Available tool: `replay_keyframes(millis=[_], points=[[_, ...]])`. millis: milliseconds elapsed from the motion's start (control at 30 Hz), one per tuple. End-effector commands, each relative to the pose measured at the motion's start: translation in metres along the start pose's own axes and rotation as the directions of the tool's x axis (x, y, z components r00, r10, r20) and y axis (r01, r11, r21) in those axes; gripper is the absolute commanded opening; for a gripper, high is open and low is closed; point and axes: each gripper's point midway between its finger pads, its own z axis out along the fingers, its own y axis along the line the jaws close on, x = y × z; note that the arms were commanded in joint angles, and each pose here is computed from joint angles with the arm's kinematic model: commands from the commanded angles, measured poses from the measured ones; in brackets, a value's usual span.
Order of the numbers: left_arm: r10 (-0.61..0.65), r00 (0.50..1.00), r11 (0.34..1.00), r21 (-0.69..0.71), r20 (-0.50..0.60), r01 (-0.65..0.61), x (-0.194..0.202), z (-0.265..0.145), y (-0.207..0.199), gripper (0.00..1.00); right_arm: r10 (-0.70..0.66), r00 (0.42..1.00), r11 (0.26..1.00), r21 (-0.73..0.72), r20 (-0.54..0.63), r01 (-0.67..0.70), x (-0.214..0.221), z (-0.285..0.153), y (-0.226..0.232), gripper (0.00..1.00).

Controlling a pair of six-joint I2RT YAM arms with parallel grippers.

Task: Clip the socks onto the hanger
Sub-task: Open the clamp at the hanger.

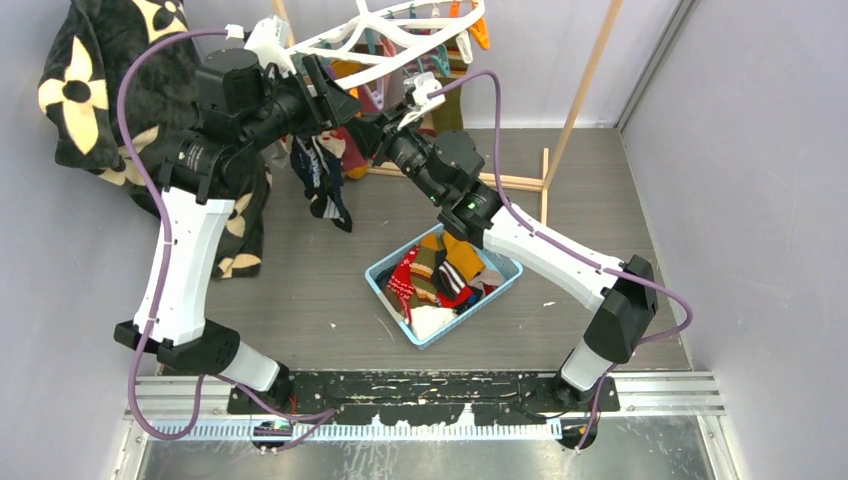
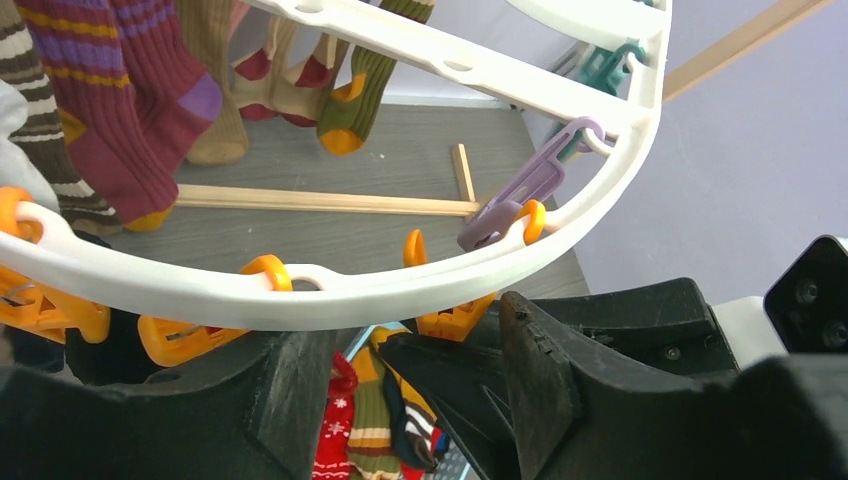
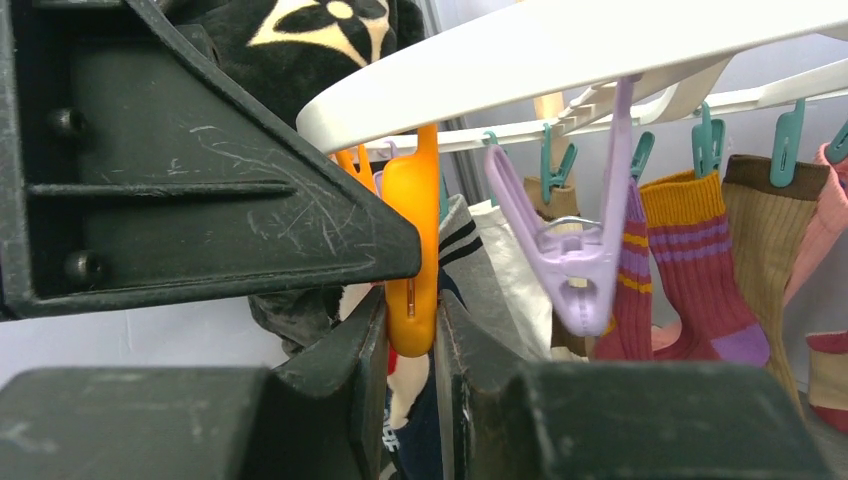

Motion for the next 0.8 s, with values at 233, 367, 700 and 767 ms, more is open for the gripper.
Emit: replay_keyframes(millis=[233, 367, 700, 767], points=[[-0.052, 0.976, 0.993, 0.113, 0.214, 0.029, -0.047, -0.008, -0.027, 0.58, 0.032, 0.999, 0.998, -0.045, 0.021, -0.032, -0.015, 0.006, 0.019, 0.01], [-0.062, 0.972, 0.99, 0.14, 0.226, 0.03, -0.05, -0.009, -0.032, 0.59, 0.043, 0.999, 0.998, -0.049, 0.01, -0.042, -0.012, 0.007, 0.02, 0.01], [-0.119, 0.935, 0.979, 0.197, 0.333, 0.054, -0.061, -0.018, -0.036, 0.54, 0.058, 0.998, 0.995, -0.079, -0.027, -0.06, -0.005, 0.006, 0.028, 0.01], [-0.119, 0.932, 0.98, 0.192, 0.341, 0.055, -0.063, -0.018, -0.035, 0.53, 0.059, 0.998, 0.995, -0.076, -0.038, -0.061, -0.003, 0.007, 0.028, 0.01]])
